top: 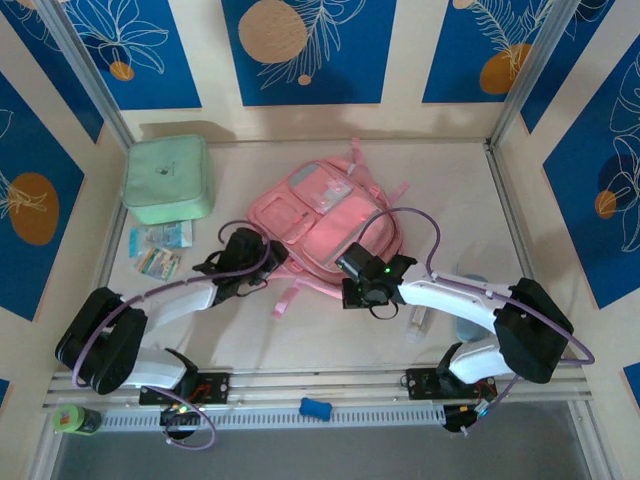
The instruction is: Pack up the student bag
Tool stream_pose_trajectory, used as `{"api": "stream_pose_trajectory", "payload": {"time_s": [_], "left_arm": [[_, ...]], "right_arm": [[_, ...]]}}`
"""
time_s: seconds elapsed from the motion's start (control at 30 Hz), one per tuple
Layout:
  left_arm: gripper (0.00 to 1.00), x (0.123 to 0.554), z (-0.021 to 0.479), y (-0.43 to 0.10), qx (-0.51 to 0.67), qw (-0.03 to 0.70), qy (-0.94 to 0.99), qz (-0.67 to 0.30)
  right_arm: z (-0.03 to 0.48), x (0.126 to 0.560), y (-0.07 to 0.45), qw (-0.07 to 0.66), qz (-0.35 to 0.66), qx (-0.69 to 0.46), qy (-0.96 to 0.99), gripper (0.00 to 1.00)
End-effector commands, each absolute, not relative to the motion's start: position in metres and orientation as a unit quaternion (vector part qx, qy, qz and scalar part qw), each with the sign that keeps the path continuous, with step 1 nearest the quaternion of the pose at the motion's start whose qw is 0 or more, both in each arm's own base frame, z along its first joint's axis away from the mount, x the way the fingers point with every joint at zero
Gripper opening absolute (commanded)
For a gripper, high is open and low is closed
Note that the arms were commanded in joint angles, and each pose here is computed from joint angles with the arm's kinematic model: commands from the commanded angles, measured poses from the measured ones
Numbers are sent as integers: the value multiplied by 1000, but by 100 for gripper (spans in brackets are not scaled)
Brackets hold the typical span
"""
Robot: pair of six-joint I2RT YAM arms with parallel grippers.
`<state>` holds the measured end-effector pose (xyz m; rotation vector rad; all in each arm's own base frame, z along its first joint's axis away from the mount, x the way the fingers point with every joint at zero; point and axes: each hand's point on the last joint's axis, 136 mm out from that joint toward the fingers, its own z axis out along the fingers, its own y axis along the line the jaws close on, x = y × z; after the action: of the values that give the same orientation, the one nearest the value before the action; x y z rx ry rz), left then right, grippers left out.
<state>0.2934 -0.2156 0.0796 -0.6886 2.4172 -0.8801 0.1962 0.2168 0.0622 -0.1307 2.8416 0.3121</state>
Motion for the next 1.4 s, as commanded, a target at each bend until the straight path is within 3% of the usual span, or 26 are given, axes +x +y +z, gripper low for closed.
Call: {"api": "stream_pose_trajectory", "payload": {"time_s": [0.0,0.27,0.7,0.87,1.2,1.37], "left_arm": [[69,280,89,-241,-256,230,866,-362],[82,252,88,-296,-270,217,852,-393],[79,257,70,-345,-286,213,852,-384],[61,259,64,-339,-296,223,848,-380],[3,257,76,-318,-262,254,864,-347],[0,252,93,-305,-213,267,879,-331]], "right_arm": [[65,193,227,132,133,-49,981,0],[64,189,223,133,132,-43,981,0],[67,190,225,140,139,-41,979,0],[67,190,222,143,133,-44,980,0],[74,184,202,137,88,-52,985,0],[77,179,182,127,71,-50,988,0]]}}
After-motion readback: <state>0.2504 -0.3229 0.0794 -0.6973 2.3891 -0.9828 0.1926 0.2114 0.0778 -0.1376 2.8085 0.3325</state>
